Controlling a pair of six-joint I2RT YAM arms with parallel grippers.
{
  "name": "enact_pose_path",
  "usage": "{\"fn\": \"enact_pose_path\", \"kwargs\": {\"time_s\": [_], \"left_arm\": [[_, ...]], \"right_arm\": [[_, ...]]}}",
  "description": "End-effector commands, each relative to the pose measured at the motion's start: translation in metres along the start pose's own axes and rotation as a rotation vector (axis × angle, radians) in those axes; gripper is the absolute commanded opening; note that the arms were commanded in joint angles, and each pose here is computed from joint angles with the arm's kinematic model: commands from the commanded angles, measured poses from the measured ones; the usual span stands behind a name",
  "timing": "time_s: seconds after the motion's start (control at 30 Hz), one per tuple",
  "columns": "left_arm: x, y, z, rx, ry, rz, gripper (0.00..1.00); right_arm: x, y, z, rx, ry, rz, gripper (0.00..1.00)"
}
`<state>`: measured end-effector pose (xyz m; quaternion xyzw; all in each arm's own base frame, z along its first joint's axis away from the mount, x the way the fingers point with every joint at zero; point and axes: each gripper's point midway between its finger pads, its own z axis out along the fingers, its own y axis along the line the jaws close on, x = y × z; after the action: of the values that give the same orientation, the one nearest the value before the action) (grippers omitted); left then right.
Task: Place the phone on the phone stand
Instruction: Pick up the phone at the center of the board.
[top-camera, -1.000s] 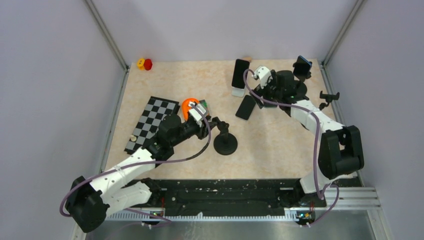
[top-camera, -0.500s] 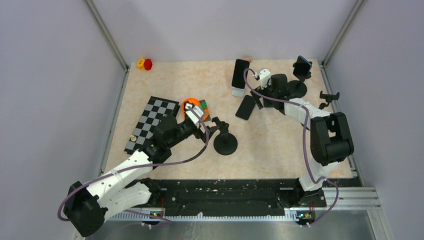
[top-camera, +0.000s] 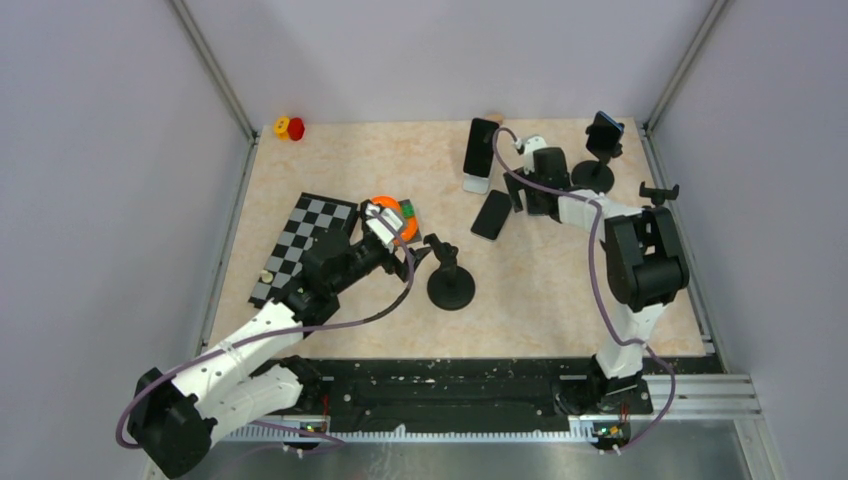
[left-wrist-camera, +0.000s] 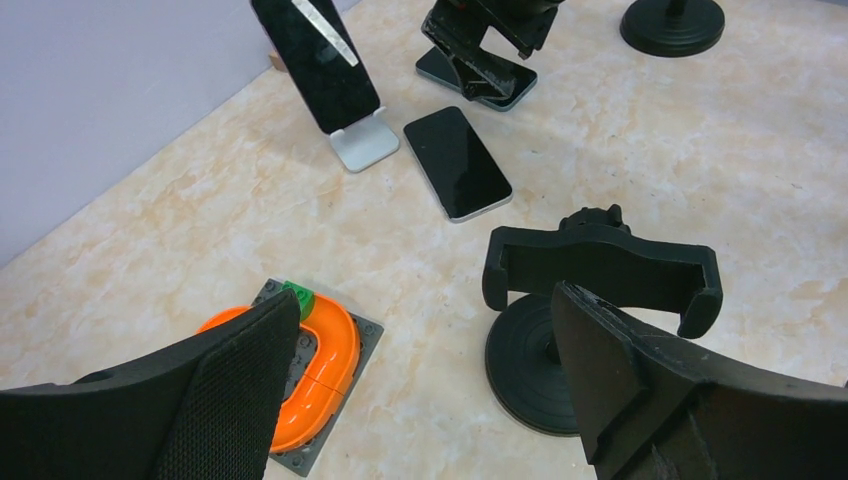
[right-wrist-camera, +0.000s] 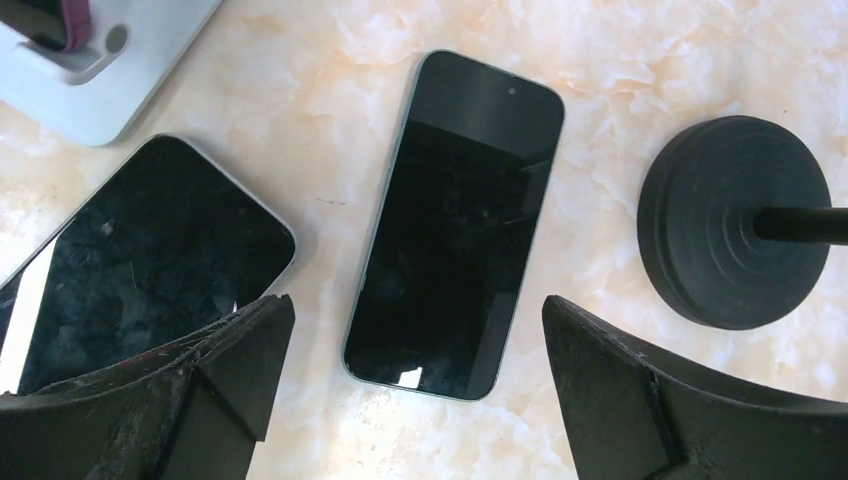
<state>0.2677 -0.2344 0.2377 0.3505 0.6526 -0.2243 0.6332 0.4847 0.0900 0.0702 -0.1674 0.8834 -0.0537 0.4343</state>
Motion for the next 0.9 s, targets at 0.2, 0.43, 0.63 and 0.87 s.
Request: {"fn": "enact_pose_path", "kwargs": {"time_s": [0.2,0.43,0.63,0.87], "left_arm": [[-0.028,0.015,-0.002,-0.045,-0.046,0.028,0.99],[-0.034,0.026,-0.006,-0.091,-0.029,0.025,0.99],[-0.040,0.034,-0.010,-0.127,-0.041,0.037,0.99],[-0.044,0.033,-0.013,-0.119,-0.042,0.037,0.99]], "right_arm": [[-0.022,-0.035,0.015,0.054,-0.013,0.170,0.99],[-0.009,-0.023,0.037,-0.007,0.044,0.188,0.99],[-0.006,-0.019,0.045,-0.025,0.062,0.205,0.99],[0.006,-0.019,0.052,-0.010,0.101,0.209,0.98]]}}
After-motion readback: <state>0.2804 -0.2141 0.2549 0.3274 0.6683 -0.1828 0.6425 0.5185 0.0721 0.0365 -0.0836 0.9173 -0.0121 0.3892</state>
